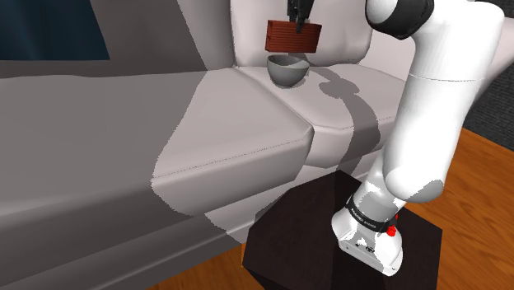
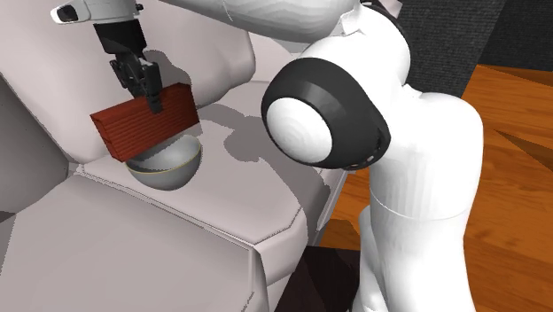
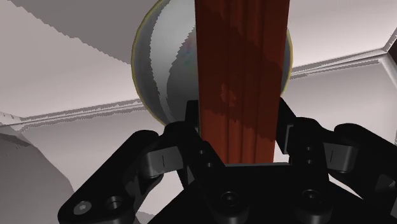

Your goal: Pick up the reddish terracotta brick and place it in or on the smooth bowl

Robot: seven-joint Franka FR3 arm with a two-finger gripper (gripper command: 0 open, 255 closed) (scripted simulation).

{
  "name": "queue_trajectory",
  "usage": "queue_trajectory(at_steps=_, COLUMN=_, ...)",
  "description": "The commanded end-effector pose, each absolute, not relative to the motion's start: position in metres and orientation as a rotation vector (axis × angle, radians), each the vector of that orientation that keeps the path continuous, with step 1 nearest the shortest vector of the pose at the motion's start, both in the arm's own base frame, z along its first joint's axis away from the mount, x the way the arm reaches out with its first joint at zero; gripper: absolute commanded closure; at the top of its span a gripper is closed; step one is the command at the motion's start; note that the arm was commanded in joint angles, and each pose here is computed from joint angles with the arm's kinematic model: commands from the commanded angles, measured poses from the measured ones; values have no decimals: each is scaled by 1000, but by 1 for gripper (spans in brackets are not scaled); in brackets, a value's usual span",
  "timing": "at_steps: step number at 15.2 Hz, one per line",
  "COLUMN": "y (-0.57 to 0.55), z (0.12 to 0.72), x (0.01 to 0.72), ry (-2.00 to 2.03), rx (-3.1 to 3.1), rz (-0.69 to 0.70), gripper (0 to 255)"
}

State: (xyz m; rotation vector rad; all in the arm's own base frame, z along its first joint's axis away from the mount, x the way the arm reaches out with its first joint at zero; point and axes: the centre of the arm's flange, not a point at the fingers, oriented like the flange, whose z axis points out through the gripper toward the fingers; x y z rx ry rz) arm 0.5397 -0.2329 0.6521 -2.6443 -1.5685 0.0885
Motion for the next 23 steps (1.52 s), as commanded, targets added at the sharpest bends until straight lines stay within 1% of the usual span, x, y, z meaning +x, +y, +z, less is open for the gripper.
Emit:
queue_trajectory(at_steps=1, y=-233, z=642, x=540, ry=-1569, rx=-2645, rz=87, gripper=255)
queue_trajectory(at_steps=6, y=-233, z=616, x=540, ry=-1569, rx=-2645, rz=87, gripper=255)
queue_trajectory(at_steps=14, y=-233, z=614, x=540, ry=-1569, rx=-2645, rz=87, gripper=255)
queue_trajectory(at_steps=15, y=-233, z=614, x=540, ry=-1569, rx=-2645, rz=87, gripper=0)
queue_trajectory(at_steps=20, y=-233, z=614, x=540, ry=-1569, rx=-2645, rz=87, gripper=0)
queue_trajectory(at_steps=23, y=-234, z=654, x=543, ry=-1570, rx=-2645, rz=87, gripper=0)
